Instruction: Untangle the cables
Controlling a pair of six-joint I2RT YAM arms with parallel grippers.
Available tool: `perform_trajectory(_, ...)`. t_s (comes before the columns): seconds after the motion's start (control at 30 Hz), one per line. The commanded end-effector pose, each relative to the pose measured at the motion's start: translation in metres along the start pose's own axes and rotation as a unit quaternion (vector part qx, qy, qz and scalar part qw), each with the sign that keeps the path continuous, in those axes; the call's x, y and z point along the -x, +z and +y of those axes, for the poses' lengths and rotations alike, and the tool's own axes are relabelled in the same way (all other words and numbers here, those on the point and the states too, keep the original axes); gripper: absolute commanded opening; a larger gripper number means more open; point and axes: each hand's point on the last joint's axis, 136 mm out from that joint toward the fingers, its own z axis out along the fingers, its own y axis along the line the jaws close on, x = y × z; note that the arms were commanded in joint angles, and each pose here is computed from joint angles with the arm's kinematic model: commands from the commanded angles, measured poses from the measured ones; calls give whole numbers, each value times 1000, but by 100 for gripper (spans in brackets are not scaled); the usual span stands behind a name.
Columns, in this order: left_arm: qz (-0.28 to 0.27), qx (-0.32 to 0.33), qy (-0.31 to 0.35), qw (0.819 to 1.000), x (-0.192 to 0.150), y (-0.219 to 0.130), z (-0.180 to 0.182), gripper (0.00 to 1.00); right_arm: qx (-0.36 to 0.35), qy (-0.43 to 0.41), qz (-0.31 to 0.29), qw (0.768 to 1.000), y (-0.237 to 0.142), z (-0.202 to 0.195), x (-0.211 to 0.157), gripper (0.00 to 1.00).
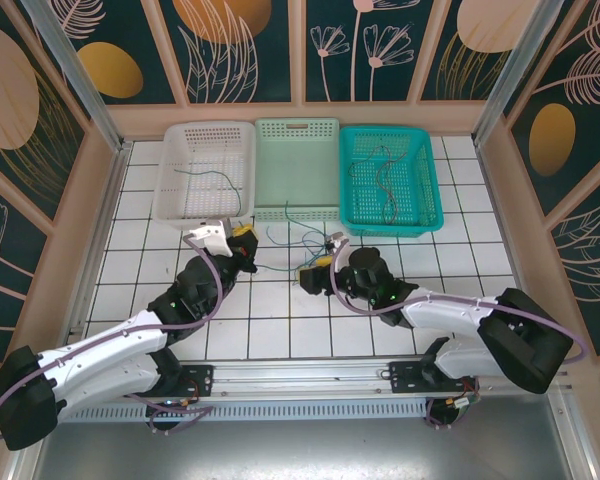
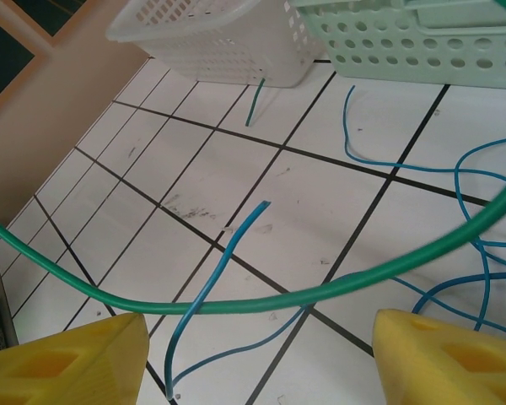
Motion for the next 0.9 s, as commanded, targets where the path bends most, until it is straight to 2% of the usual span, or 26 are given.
perform_trajectory(0.0,-38,2,-6,999,25,0,-5,0,8,-4,-26,1000,-7,9,15,72)
perform_trajectory(0.17,-34,17,5,999,23,3,-2,0,1,-1,-42,999,-24,8,18,74)
perform_trajectory(0.37,-28,4,5,1000,22,6,-8,0,18,10,-22,1000,-30,13,4,73)
perform_trajectory(0.6,-28,-7,1,1000,23,9,-15,0,33,3,-13,999,-18,23,-3,72)
perform_trajectory(0.87,-31,-13,-8,999,25,10,-17,0,32,4,9,999,6,20,-12,63)
